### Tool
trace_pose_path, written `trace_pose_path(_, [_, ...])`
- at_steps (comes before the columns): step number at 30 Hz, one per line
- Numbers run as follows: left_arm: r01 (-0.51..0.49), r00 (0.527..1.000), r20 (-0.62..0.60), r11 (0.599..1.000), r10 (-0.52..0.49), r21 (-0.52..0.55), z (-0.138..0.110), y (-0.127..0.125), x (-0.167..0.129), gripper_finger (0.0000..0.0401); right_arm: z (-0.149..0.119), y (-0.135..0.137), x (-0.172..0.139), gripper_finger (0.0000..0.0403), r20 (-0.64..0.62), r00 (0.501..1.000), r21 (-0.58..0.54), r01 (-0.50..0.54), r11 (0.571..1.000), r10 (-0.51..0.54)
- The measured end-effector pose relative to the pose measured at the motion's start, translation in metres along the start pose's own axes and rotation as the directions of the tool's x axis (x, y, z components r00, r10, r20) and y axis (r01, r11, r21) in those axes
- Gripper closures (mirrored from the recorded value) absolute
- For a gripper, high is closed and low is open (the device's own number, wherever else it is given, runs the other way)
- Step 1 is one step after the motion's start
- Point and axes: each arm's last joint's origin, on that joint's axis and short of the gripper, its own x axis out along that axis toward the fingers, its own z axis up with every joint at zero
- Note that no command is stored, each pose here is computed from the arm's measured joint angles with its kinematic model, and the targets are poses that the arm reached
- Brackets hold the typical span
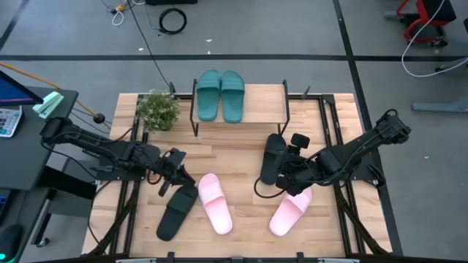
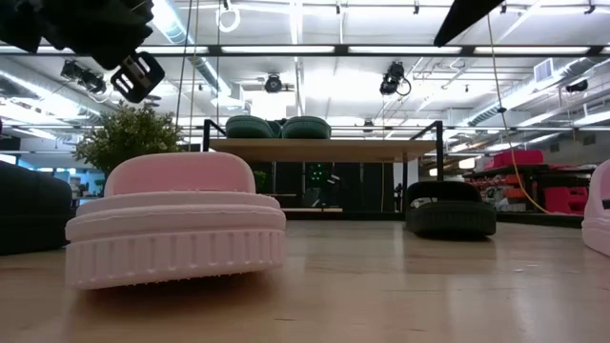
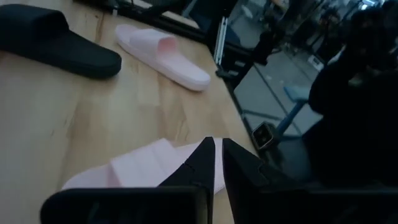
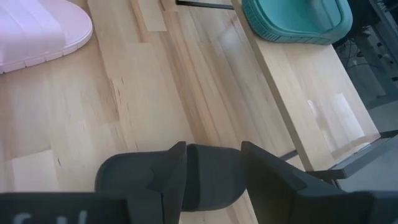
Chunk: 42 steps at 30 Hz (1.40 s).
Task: Pick and place slides into the shelf
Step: Put the bottom black slide on the shelf
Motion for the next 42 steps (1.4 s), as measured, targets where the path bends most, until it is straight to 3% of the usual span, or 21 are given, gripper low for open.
trace_pose_path(5, [0.018,0.999,0.03,0.998,-0.016,-0.059,0.003,-0.002,0.0,0.0363,0.0,0.0,0.0,0.0243,0.0,1.0,0.0,0.0,1.0,0.0])
trace_pose_path(12, [0.02,0.999,0.036,0.999,-0.018,-0.051,0.004,-0.002,0.0,0.0374,0.0,0.0,0.0,0.0243,0.0,1.0,0.0,0.0,1.0,0.0])
trace_pose_path(18, [-0.05,0.996,0.069,0.997,0.054,-0.062,0.004,0.0,0.0,0.0384,0.0,0.0,0.0,0.0243,0.001,1.0,-0.001,0.0,1.0,0.0])
trace_pose_path(25, [-0.07,0.995,0.073,0.996,0.066,0.056,0.005,0.002,0.0,0.0381,0.0,0.0,0.0,0.0243,0.001,1.0,-0.001,0.0,1.0,0.0])
trace_pose_path(29, [-0.049,0.998,-0.022,0.988,0.053,0.148,-0.003,0.001,0.0,0.036,0.0,0.0,0.0,0.0243,0.0,1.0,-0.001,-0.001,1.0,0.001])
trace_pose_path(33, [-0.028,0.986,-0.149,0.955,0.075,0.296,-0.016,0.003,-0.001,0.0335,0.0,0.0,0.0,0.0243,0.0,1.0,-0.001,0.0,1.0,0.0])
trace_pose_path(38, [-0.021,0.959,-0.265,0.955,0.103,0.297,-0.028,0.003,-0.003,0.0313,0.0,0.0,0.0,0.0243,0.0,1.0,-0.001,-0.001,1.0,0.001])
trace_pose_path(42, [0.022,0.926,-0.363,0.943,0.106,0.331,-0.023,-0.011,-0.008,0.0308,0.0,0.0,0.0,0.0243,0.001,1.0,-0.001,0.0,1.0,0.0])
